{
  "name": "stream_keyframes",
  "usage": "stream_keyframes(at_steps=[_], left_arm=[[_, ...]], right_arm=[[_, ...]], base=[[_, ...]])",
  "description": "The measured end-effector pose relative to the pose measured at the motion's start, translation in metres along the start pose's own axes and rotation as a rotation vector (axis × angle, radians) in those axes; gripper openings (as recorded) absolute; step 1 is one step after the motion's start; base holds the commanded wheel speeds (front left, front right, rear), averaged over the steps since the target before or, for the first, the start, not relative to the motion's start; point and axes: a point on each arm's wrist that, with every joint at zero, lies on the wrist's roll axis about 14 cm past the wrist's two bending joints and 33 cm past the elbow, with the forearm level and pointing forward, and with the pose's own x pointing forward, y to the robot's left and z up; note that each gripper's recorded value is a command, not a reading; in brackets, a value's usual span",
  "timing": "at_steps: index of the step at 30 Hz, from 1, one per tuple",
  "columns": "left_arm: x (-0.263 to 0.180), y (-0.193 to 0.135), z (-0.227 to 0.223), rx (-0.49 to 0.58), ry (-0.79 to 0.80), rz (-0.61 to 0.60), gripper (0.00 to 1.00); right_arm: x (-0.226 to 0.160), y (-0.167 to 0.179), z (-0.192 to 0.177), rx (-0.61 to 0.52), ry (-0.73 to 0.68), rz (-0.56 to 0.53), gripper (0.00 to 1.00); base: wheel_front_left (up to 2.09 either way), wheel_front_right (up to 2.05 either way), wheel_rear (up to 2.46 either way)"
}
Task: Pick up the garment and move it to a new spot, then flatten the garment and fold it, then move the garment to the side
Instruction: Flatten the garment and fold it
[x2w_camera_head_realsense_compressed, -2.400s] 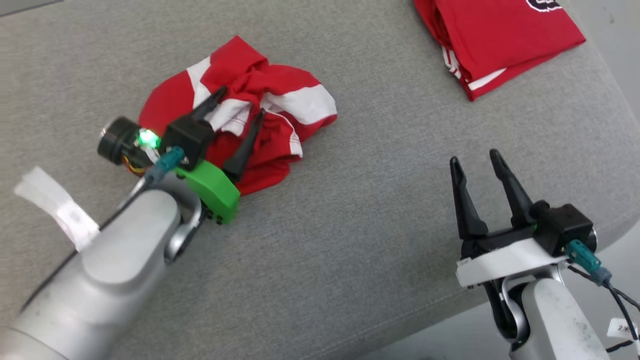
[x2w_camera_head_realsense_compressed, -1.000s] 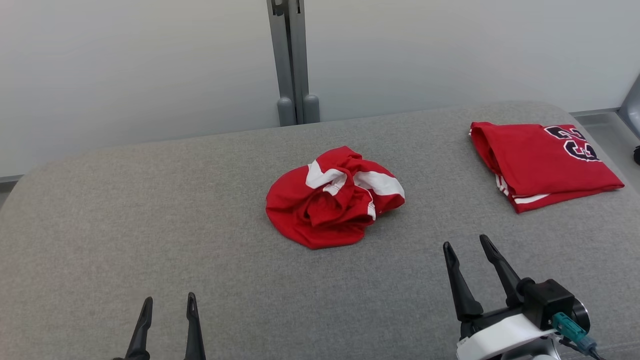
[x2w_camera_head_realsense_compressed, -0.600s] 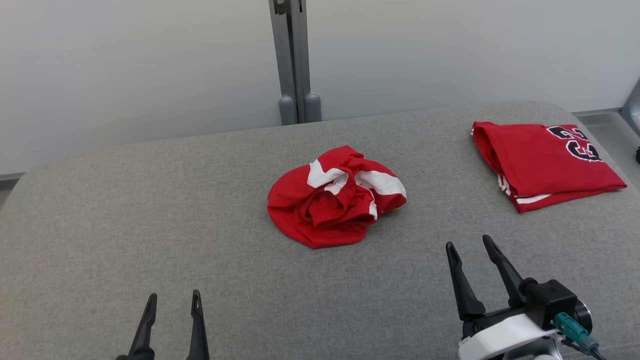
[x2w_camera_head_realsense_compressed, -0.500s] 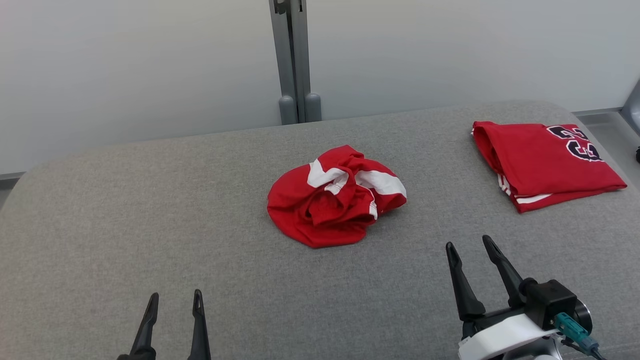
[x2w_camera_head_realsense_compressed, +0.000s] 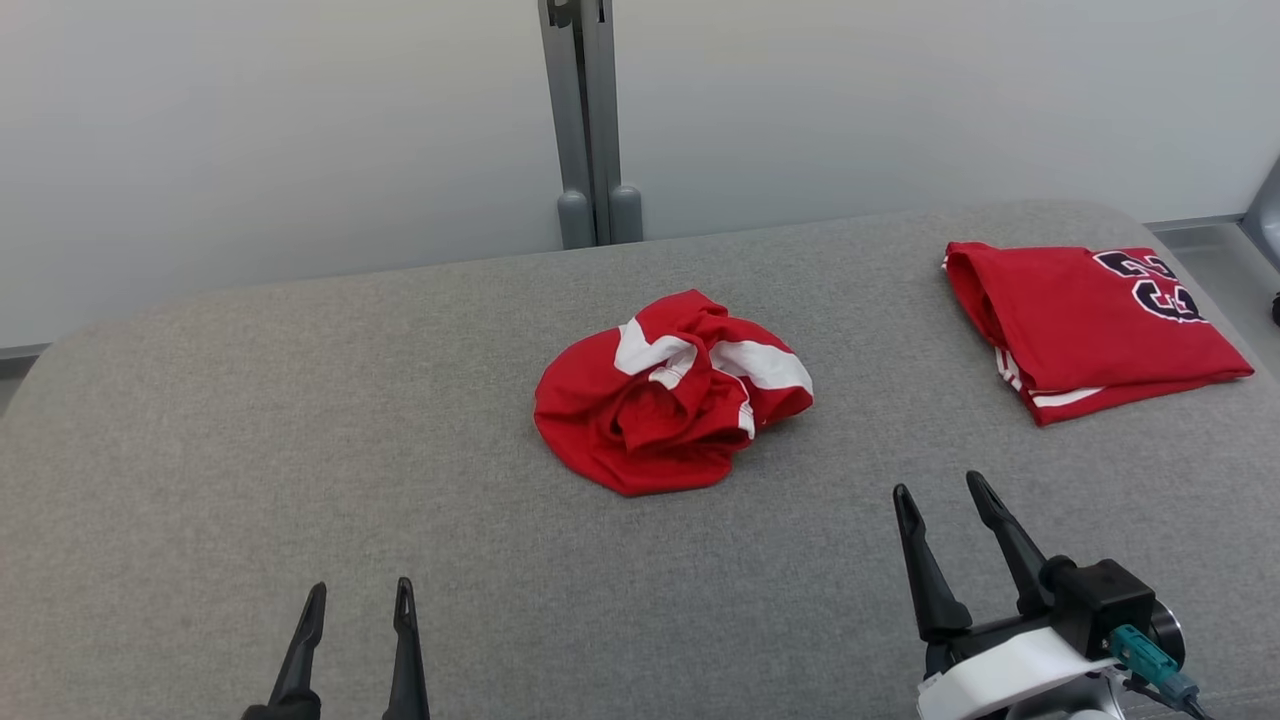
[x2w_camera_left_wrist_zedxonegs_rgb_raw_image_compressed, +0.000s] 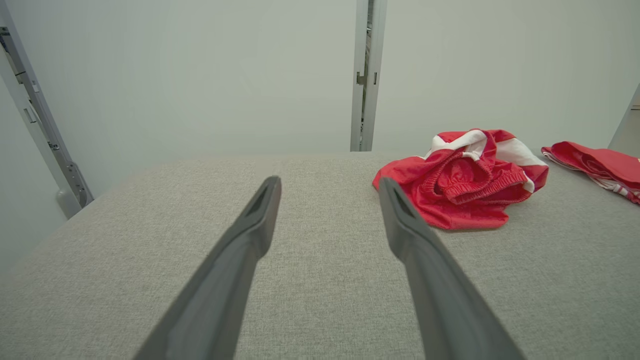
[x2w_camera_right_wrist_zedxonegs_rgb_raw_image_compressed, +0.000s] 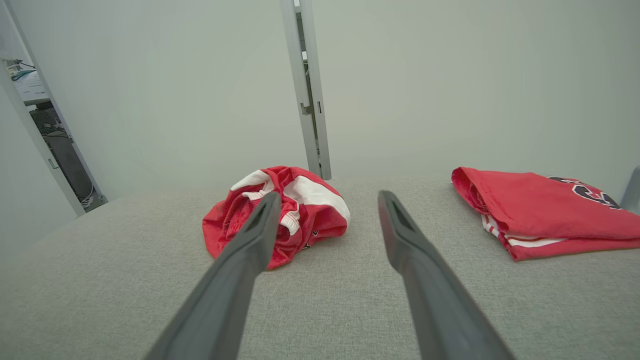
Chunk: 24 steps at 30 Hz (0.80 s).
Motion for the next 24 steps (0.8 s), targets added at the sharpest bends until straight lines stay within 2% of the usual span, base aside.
stream_keyframes(at_steps=[24], left_arm=[[-0.0002, -0.0032, -0.005, 0.001, 0.016, -0.013, 1.0]], right_arm=[[0.0, -0.0009, -0.0009, 0.008, 0.002, -0.004, 1.0]], base=[[0.0, 0.0, 0.0]])
